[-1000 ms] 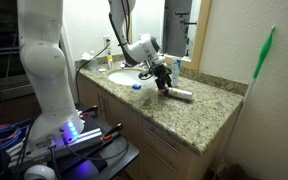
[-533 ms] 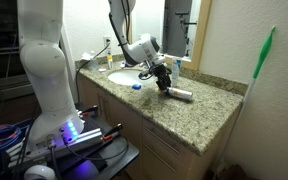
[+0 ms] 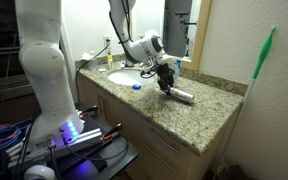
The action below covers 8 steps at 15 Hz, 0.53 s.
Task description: Put the silver bottle on the right side of the counter upright
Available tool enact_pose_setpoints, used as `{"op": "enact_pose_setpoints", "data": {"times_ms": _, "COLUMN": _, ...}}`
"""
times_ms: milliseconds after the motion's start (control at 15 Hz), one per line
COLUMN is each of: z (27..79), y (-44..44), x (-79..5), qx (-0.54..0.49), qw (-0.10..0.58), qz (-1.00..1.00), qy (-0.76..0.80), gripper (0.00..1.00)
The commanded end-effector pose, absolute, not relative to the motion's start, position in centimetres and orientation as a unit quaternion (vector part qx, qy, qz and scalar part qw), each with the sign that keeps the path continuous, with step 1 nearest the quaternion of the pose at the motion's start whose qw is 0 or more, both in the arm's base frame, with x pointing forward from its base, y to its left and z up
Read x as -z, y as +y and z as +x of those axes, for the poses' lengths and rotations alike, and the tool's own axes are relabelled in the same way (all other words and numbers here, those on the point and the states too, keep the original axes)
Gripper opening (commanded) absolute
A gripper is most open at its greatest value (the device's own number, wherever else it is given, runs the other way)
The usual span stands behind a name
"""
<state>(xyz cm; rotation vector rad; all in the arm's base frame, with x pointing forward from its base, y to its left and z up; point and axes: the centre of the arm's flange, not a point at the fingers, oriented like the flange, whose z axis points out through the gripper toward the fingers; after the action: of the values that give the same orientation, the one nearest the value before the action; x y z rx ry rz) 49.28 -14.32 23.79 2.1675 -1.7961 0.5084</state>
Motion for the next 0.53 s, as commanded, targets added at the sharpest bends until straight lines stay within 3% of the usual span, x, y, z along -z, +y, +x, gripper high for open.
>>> {"op": "enact_pose_setpoints", "data": {"times_ms": 0, "z": 46.6, "y": -21.4, "x": -29.5, "qx": -0.135, "qw": 0.064, "qz": 0.727, "qy": -0.670, "gripper": 0.33}}
{"op": "enact_pose_setpoints", "data": {"times_ms": 333, "z": 41.4, "y": -30.0, "x": -33.1, "qx": -0.085, "qw": -0.025, "qz": 0.675, "qy": -0.732, "gripper": 0.33}}
{"op": "enact_pose_setpoints", "data": {"times_ms": 467, "z": 39.5, "y": -31.3, "x": -35.0, "qx": -0.109, "qw": -0.037, "qz": 0.640, "qy": -0.760, "gripper": 0.33}}
